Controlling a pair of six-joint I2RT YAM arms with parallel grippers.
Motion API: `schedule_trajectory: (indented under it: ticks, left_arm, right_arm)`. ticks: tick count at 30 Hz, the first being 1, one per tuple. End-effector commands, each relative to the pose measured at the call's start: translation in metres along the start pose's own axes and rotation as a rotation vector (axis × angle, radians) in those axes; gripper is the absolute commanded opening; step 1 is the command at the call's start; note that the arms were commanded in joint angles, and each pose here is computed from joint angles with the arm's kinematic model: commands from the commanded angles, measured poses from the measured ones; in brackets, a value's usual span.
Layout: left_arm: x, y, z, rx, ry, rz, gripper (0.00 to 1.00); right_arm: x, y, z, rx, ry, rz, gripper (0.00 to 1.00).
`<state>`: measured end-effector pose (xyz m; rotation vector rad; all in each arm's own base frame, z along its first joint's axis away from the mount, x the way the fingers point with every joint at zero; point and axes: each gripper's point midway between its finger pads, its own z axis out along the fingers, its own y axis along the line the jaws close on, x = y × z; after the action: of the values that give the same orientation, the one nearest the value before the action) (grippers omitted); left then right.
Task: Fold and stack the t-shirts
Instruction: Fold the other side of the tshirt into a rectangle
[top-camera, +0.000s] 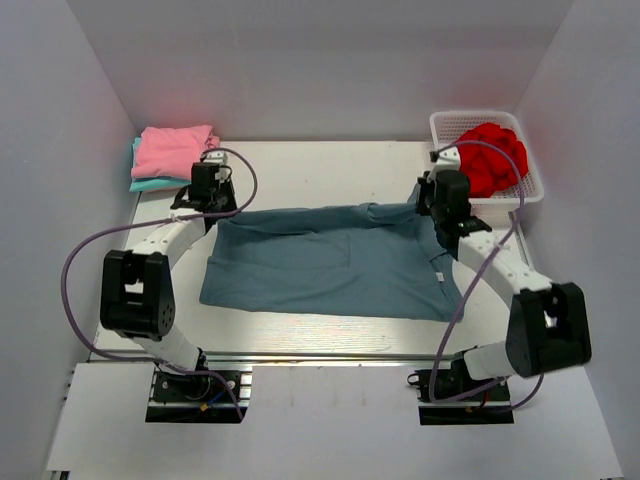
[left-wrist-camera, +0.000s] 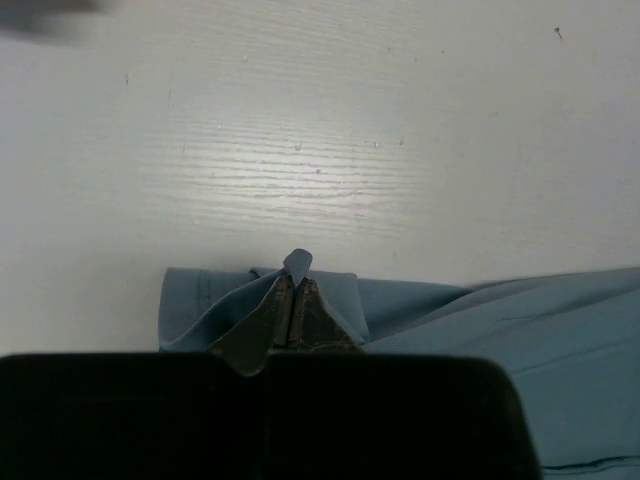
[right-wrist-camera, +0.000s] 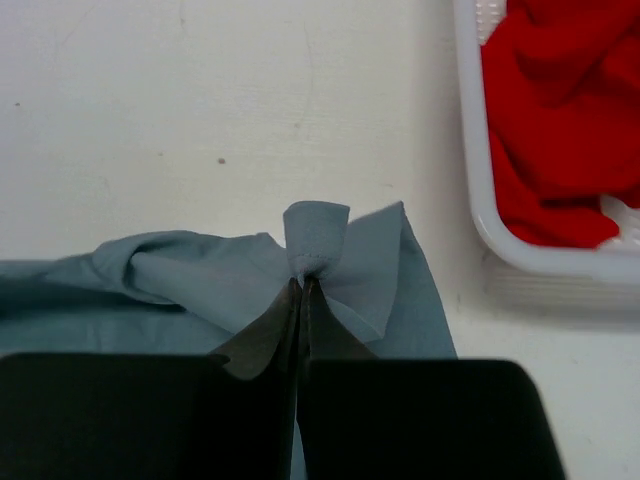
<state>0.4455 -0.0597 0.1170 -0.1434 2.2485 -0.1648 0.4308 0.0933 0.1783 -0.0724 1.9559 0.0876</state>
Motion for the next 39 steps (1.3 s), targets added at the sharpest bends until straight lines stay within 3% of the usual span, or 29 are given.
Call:
schedule_trajectory:
  ticks: [1, 12, 19, 22, 24, 26, 27, 29, 30, 33, 37, 39]
  left_arm:
    - [-0.018, 0.002, -0.029, -0.009, -0.092, -0.008, 0.0]
    - [0.05, 0.021, -0.061, -0.062, -0.027, -0.118, 0.0]
    - [0.098, 0.024, -0.077, -0.039, 0.011, -0.196, 0.0]
    - [0.129, 0.03, -0.08, -0.074, 0.089, -0.238, 0.05]
    - [0.153, 0.042, -0.086, -0.158, 0.163, -0.291, 0.07]
    - [0.169, 0.054, -0.096, -0.244, 0.214, -0.328, 0.16]
    - [0.187, 0.059, -0.108, -0.301, 0.283, -0.376, 0.41]
    - [0.189, 0.064, -0.12, -0.369, 0.319, -0.41, 0.54]
    - [0.197, 0.07, -0.13, -0.429, 0.359, -0.437, 0.73]
    - [0.179, 0.074, -0.138, -0.477, 0.329, -0.447, 0.97]
    - [0.14, 0.064, -0.132, -0.426, 0.228, -0.478, 0.98]
    - [0.13, 0.062, -0.127, -0.404, 0.204, -0.483, 0.98]
  right_arm:
    - [-0.026, -0.012, -0.035, 0.04, -0.116, 0.049, 0.0]
    - [0.029, -0.025, -0.084, 0.07, -0.058, 0.135, 0.0]
    - [0.091, -0.023, -0.094, 0.059, 0.073, 0.189, 0.0]
    - [0.12, -0.012, -0.101, 0.013, 0.143, 0.234, 0.0]
    - [0.149, -0.01, -0.113, 0.022, 0.238, 0.297, 0.08]
    - [0.168, -0.003, -0.125, -0.011, 0.321, 0.315, 0.14]
    - [0.18, -0.005, -0.133, 0.002, 0.365, 0.318, 0.25]
    - [0.168, -0.007, -0.143, 0.009, 0.329, 0.347, 0.39]
    - [0.165, -0.01, -0.15, 0.021, 0.318, 0.349, 0.59]
    - [0.13, -0.008, -0.152, -0.017, 0.193, 0.347, 0.83]
    - [0.091, 0.013, -0.147, -0.147, 0.101, 0.326, 0.89]
    - [0.086, 0.029, -0.136, -0.225, 0.119, 0.323, 0.89]
